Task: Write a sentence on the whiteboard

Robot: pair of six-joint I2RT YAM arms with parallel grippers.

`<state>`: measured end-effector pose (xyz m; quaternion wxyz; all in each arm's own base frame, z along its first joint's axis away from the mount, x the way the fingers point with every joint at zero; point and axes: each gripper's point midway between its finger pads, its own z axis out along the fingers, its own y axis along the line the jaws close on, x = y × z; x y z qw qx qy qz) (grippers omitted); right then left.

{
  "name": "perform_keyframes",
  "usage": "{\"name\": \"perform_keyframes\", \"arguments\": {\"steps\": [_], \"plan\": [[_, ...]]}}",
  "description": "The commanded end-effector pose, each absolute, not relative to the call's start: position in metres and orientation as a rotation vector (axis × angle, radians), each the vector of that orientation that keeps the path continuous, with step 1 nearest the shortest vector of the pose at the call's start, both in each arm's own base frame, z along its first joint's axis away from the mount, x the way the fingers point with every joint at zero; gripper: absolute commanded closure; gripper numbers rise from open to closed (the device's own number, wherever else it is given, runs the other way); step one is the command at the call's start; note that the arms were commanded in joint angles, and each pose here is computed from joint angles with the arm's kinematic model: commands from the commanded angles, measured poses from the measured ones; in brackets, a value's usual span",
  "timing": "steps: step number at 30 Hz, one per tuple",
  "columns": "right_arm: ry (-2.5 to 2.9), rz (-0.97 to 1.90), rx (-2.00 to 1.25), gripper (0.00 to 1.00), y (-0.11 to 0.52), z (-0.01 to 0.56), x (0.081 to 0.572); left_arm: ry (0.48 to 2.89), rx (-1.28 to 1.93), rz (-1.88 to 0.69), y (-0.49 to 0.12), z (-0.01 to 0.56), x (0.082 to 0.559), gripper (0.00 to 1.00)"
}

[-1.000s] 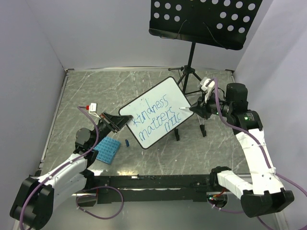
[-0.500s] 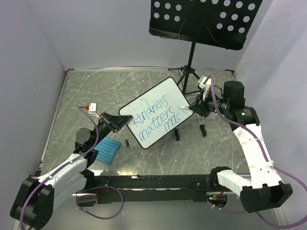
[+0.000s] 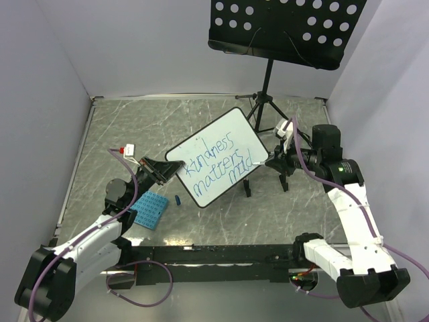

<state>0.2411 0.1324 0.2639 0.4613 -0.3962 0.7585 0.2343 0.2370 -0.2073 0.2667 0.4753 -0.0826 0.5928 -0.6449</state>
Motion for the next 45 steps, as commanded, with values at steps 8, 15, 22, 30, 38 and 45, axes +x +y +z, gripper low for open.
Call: {"name": "perform_keyframes", "arguments": {"steps": [8,15,22,30,38,45], "plan": [[1.839,0.580,-0.988,1.00,0.133,0.270,0.239,1.208,-0.104,-1.647,-0.200,0.331,0.222,0.99],[1.808,0.569,-0.966,1.00,0.135,0.285,0.254,1.209,-0.099,-1.646,-0.200,0.331,0.220,0.99],[1.789,0.545,-0.943,1.00,0.135,0.293,0.267,1.212,-0.098,-1.648,-0.200,0.330,0.219,0.99],[1.795,0.521,-0.910,1.00,0.132,0.297,0.277,1.209,-0.102,-1.643,-0.199,0.329,0.218,0.99],[1.820,0.503,-0.879,1.00,0.123,0.289,0.277,1.205,-0.101,-1.645,-0.199,0.330,0.218,0.99],[1.837,0.518,-0.894,1.00,0.122,0.284,0.266,1.205,-0.103,-1.643,-0.198,0.330,0.219,0.99]]}}
